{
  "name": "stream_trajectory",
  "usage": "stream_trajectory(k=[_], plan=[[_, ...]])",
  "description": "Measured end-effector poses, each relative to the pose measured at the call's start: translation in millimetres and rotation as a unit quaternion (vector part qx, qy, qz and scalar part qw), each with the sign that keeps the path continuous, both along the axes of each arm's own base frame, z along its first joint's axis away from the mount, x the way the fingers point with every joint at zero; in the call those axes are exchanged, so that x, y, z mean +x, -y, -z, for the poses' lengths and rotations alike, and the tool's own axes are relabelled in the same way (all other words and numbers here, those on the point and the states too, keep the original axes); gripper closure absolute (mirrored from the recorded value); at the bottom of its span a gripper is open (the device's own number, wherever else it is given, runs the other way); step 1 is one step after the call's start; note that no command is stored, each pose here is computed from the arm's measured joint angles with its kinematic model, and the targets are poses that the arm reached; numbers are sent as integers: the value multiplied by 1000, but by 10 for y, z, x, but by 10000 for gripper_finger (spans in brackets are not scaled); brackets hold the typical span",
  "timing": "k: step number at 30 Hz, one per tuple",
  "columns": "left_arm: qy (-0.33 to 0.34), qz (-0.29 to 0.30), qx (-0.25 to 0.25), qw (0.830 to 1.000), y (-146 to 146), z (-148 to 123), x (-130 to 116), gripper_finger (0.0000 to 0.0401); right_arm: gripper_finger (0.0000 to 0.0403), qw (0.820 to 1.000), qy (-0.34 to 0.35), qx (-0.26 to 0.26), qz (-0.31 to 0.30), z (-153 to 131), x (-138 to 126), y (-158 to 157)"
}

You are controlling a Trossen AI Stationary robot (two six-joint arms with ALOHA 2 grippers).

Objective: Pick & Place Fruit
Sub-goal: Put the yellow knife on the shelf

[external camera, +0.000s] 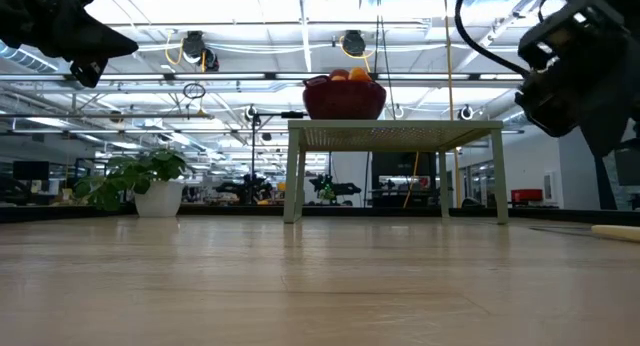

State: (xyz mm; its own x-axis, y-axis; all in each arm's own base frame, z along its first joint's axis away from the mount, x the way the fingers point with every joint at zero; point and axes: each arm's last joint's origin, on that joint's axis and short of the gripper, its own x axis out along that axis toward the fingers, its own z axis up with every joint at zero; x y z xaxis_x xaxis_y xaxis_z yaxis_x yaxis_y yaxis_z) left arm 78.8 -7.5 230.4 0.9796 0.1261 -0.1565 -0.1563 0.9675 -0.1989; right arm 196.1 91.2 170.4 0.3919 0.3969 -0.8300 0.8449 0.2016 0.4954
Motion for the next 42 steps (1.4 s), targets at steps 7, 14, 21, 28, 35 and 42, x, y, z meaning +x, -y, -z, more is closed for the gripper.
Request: stream_trajectory(k=[7, 14, 21, 28, 35, 42], plan=[[0, 0, 2, 1000, 0, 0, 0, 379, 104, 1000, -3, 16, 20, -26, -10, -22], [-20, -1, 1, 1000, -2, 39, -7, 378, 105, 997, -60, -23, 43, -139, -74, -63], [-22, -1, 1, 1000, -2, 42, -7, 399, 105, 988, -120, -83, 50, -302, -22, -81], [-21, -1, 1, 1000, -2, 41, -7, 378, 105, 974, -186, -130, 23, -73, 149, -165], [-20, -5, 2, 1000, -4, 40, -7, 379, 105, 959, -217, -180, 24, 41, 231, -186], [-20, -5, -1, 1000, -4, 40, -7, 399, 105, 954, -212, -209, 11, 50, 224, -162]])
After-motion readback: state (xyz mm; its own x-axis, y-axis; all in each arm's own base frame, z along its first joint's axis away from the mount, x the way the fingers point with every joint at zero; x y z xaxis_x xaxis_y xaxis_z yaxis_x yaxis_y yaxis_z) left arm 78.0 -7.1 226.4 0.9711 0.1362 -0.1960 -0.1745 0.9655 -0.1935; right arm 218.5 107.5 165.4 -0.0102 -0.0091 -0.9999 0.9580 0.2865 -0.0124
